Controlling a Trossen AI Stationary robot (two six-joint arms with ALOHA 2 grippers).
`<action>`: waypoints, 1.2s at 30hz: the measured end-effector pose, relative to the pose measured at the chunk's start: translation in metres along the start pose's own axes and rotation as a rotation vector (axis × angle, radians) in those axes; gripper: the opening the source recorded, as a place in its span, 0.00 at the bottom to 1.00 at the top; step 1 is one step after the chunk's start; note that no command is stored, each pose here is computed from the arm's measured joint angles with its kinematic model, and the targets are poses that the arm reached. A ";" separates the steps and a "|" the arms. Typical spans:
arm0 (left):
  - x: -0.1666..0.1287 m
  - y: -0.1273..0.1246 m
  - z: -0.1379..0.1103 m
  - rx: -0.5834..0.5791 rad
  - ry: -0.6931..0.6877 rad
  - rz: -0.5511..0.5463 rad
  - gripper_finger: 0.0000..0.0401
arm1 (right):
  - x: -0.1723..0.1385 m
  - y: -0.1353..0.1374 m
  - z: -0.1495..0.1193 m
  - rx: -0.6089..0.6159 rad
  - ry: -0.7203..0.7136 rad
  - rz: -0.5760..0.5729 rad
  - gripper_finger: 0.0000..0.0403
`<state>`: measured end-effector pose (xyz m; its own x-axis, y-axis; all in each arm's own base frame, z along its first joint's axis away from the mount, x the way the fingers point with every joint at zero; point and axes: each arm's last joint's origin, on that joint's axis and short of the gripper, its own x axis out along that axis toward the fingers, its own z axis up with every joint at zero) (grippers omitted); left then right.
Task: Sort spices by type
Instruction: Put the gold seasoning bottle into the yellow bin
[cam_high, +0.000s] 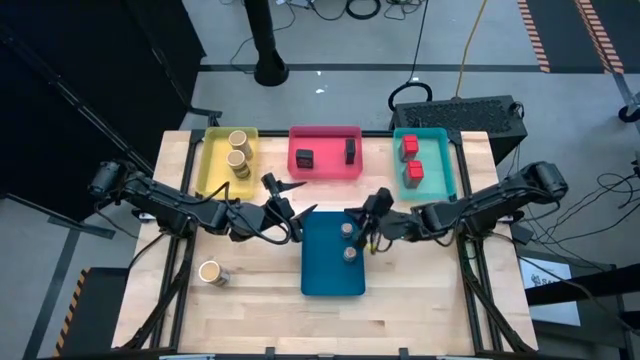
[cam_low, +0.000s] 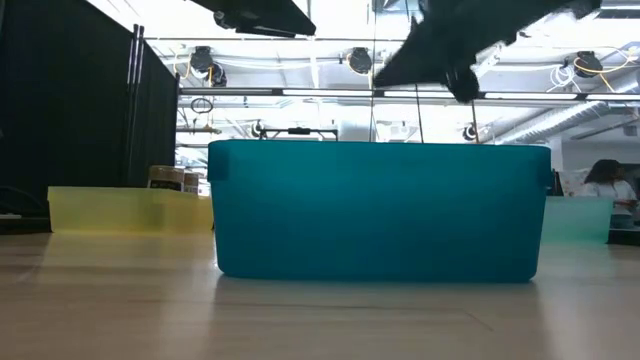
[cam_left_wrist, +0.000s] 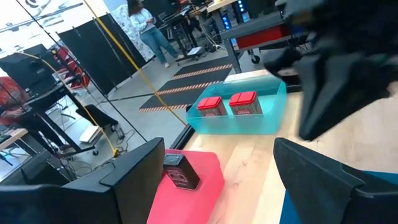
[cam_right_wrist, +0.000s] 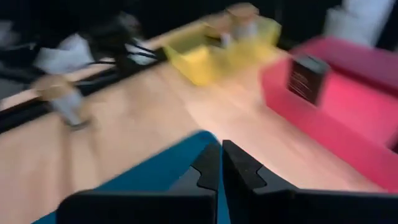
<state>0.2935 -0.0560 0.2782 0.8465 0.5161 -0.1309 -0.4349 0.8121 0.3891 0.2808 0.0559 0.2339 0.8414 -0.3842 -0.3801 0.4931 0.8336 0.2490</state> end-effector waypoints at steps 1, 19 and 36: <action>0.000 0.000 0.000 0.000 -0.001 -0.002 0.77 | -0.003 0.004 0.001 -0.023 -0.018 0.029 0.00; -0.064 -0.037 0.044 -0.116 0.000 0.018 0.77 | -0.032 0.022 0.014 -0.280 -0.097 0.240 0.00; -0.112 -0.026 0.096 -0.570 0.480 -0.654 0.72 | -0.036 0.014 0.019 -0.312 -0.079 0.213 0.00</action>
<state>0.2396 -0.1610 0.3703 0.8133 -0.1268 -0.5679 -0.1158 0.9212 -0.3715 0.2617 0.0735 0.2678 0.9382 -0.2082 -0.2763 0.2243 0.9741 0.0274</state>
